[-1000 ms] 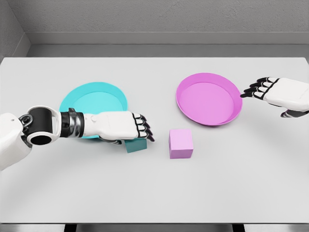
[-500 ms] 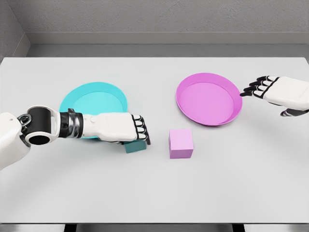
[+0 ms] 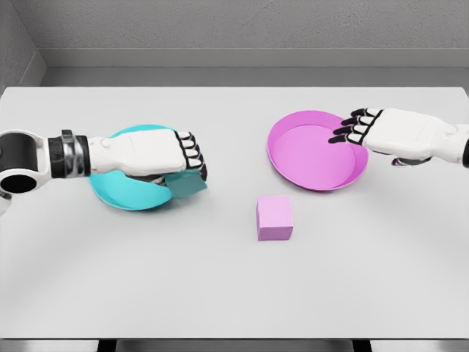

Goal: Place the blocks in the corresponding plates according to their colors

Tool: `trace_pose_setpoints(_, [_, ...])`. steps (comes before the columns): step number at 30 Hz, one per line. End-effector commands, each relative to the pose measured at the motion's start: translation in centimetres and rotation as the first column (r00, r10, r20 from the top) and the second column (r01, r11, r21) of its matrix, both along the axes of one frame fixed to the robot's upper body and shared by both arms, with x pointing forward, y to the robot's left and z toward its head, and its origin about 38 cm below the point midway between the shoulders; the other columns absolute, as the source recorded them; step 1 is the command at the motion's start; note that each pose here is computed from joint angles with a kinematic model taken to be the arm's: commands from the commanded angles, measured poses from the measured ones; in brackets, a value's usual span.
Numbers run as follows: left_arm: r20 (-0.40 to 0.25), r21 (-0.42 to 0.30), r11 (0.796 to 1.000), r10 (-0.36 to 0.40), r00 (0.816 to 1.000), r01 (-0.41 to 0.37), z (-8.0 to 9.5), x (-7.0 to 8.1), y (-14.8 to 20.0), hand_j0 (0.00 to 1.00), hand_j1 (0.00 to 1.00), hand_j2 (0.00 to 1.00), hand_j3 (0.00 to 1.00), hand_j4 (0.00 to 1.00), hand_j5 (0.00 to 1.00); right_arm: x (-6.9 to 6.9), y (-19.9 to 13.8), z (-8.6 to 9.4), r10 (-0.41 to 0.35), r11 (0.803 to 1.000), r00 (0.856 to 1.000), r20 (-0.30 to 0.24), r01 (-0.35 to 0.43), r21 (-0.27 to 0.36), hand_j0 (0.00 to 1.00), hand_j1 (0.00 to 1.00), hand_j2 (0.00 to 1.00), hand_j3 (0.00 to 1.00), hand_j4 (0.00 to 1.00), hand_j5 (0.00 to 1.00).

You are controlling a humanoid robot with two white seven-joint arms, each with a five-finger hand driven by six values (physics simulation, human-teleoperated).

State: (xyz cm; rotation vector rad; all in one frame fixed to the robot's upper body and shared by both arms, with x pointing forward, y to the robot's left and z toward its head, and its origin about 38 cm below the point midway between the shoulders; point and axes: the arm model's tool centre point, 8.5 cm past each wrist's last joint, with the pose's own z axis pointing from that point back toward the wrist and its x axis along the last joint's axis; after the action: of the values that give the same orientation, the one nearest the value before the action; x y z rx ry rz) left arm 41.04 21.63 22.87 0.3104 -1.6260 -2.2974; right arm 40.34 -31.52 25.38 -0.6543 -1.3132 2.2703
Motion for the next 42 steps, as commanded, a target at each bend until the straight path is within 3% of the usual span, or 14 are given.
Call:
trace_pose_setpoints(1, [0.003,-0.037,0.997,0.063,0.998,-0.063,1.5,0.9,2.2,0.44,0.44,0.44,0.44,0.44,0.44,-0.4,1.2,-1.7,0.033,0.999,0.999,-0.043,-0.034,-0.019,1.0,1.0,1.0,1.0,1.0,1.0])
trace_pose_setpoints(6, [-0.024,-0.026,0.98,0.197,0.98,-0.198,0.7,3.2,6.0,0.45,0.45,0.45,0.45,0.45,0.45,-0.3,4.9,-2.6,0.133,0.99,0.989,-0.06,-0.136,-0.042,1.0,1.0,1.0,1.0,1.0,1.0])
trace_pose_setpoints(13, [-0.043,0.021,0.97,0.244,0.969,-0.243,-0.8,3.8,7.4,0.49,0.49,0.49,0.49,0.49,0.49,-1.6,7.8,-2.8,0.224,0.972,0.974,-0.046,-0.227,-0.063,1.0,1.0,1.0,1.0,1.0,1.0])
trace_pose_setpoints(16, [-0.049,0.024,0.967,0.256,0.965,-0.255,-1.0,4.0,7.8,0.68,0.68,0.68,0.68,0.68,0.68,-1.5,8.9,-2.7,0.245,0.968,0.969,-0.039,-0.246,-0.048,1.0,1.0,1.0,1.0,1.0,1.0])
trace_pose_setpoints(18, [-0.053,0.016,0.967,0.254,0.966,-0.254,-1.1,4.1,7.6,0.93,0.93,0.93,0.93,0.93,0.93,-1.5,9.4,-2.7,0.256,0.965,0.966,-0.037,-0.258,-0.04,1.0,1.0,1.0,1.0,1.0,1.0])
trace_pose_setpoints(20, [-0.055,0.012,0.968,0.252,0.966,-0.252,-1.1,4.1,7.4,1.0,1.0,1.0,1.0,1.0,1.0,-1.6,10.1,-2.8,0.276,0.96,0.96,-0.042,-0.277,-0.045,1.0,1.0,1.0,1.0,1.0,1.0])
trace_pose_setpoints(30, [-0.058,0.007,0.965,0.261,0.963,-0.262,-1.0,4.2,7.8,1.0,1.0,1.0,1.0,1.0,1.0,-2.2,12.7,-4.1,0.338,0.94,0.939,-0.07,-0.341,-0.029,1.0,1.0,1.0,1.0,1.0,1.0])
trace_pose_setpoints(34, [-0.092,0.028,0.937,0.349,0.933,-0.348,-2.2,5.0,10.7,1.0,1.0,1.0,1.0,1.0,1.0,-2.4,12.9,-4.5,0.344,0.937,0.935,-0.08,-0.348,-0.037,1.0,1.0,1.0,1.0,1.0,1.0])
trace_pose_setpoints(37, [-0.108,0.003,0.909,0.414,0.904,-0.417,-0.7,4.7,14.4,1.0,1.0,1.0,1.0,1.0,1.0,-2.8,13.2,-5.2,0.357,0.931,0.928,-0.102,-0.363,-0.044,1.0,1.0,1.0,1.0,1.0,1.0])
trace_pose_setpoints(39, [-0.12,0.013,0.893,0.448,0.886,-0.449,-1.1,4.9,15.6,1.0,1.0,1.0,1.0,1.0,1.0,-2.9,13.3,-5.5,0.36,0.929,0.927,-0.108,-0.367,-0.047,1.0,1.0,1.0,1.0,1.0,1.0])
trace_pose_setpoints(42, [-0.124,0.019,0.89,0.455,0.882,-0.456,-1.3,4.8,16.0,1.0,1.0,1.0,1.0,1.0,1.0,-3.0,13.4,-6.0,0.363,0.926,0.925,-0.112,-0.371,-0.069,1.0,1.0,1.0,1.0,1.0,1.0])
